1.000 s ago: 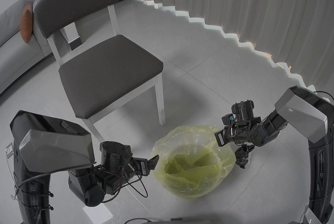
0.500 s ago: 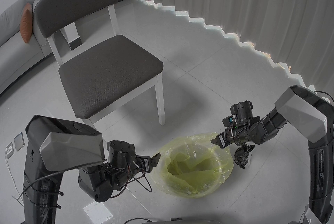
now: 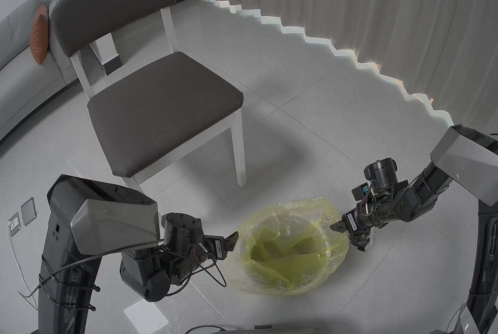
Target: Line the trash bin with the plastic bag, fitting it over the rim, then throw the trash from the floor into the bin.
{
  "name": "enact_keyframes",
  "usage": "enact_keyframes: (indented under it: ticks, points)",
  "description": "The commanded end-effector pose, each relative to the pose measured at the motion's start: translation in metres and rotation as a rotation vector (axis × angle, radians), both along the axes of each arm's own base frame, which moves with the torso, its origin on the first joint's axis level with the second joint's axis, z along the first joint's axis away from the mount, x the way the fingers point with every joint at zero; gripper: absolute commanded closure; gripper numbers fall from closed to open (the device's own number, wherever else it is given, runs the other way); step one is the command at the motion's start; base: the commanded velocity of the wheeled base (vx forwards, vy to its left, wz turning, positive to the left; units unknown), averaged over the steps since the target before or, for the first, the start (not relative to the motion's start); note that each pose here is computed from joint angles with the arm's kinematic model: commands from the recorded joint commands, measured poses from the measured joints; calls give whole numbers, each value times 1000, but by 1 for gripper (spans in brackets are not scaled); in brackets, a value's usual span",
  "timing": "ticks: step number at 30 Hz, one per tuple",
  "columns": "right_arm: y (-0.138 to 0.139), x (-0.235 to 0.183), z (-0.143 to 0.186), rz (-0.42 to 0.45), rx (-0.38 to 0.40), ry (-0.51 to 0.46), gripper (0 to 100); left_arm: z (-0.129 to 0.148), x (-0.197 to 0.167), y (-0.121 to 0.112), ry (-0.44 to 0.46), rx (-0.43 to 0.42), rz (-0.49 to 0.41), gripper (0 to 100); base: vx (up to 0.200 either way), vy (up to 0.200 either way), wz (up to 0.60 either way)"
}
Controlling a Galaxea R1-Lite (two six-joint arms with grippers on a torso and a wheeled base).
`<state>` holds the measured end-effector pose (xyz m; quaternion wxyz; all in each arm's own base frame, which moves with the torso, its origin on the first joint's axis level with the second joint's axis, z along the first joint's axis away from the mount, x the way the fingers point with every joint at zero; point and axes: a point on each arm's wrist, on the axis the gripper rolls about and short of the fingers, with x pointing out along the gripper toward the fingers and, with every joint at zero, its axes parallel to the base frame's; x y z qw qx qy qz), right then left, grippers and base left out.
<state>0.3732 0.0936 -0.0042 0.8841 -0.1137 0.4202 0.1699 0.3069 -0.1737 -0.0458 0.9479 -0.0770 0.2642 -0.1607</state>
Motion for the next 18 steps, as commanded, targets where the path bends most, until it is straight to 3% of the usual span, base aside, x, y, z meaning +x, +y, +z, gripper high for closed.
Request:
enact_keyframes:
  ticks: [1,6,18]
  points:
    - [-11,-18,-8,-10,-18,58,0,-13,6,1,13,18,5,0,0,0,0]
    - [-11,-17,-18,-12,-25,77,0,-25,22,11,26,100,-12,0,0,0,0]
    - [-6,9,-59,-20,-61,85,0,-23,37,10,33,109,-6,0,0,0,0]
